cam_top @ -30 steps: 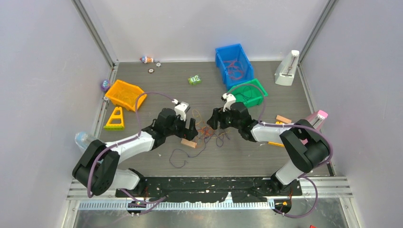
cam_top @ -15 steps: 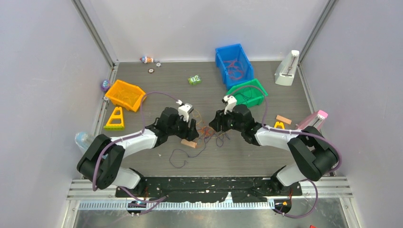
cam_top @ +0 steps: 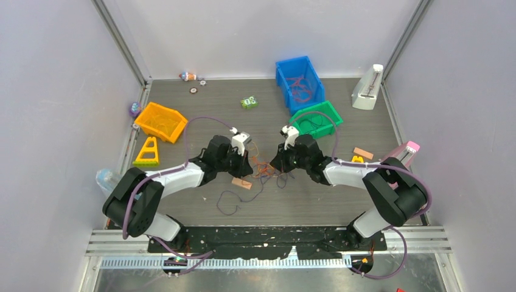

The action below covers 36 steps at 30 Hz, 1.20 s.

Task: Untangle the cables
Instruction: Untie the cable.

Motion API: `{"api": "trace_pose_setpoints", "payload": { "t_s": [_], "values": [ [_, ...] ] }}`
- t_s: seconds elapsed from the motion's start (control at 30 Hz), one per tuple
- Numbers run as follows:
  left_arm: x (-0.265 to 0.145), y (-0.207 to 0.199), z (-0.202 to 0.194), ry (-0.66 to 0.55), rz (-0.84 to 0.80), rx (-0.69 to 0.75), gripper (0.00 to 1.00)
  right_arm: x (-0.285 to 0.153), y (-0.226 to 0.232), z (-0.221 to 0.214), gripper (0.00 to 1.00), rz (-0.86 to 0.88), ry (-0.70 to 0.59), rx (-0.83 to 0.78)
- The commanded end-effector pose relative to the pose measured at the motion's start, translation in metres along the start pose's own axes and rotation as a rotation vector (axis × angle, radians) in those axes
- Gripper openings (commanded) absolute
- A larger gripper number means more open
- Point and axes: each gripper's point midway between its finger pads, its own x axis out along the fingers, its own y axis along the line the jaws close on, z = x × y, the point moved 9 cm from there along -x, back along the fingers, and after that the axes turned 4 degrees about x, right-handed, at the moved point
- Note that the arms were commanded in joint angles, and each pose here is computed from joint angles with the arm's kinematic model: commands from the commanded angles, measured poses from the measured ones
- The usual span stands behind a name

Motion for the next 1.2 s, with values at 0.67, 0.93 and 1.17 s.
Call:
{"api": "trace_pose_setpoints", "payload": {
  "t_s": [0.67,0.93,1.17],
  "values": [
    [-0.037,0.007,0.014,-0.242,0.242,0.06,0.0,-0.073,0.007,0.038,0.05,-0.174,-0.451,-0.066],
    [-0.082,0.028,0.003,-0.436,0.629,-0.006,0.0,-0.134,-0.008,0.058,0.05,-0.608,-0.586,0.111],
    [-0.107,0.04,-0.009,-0.546,0.831,-0.117,0.0,-0.2,-0.011,0.069,0.05,-0.909,-0.643,0.168]
  ]
}}
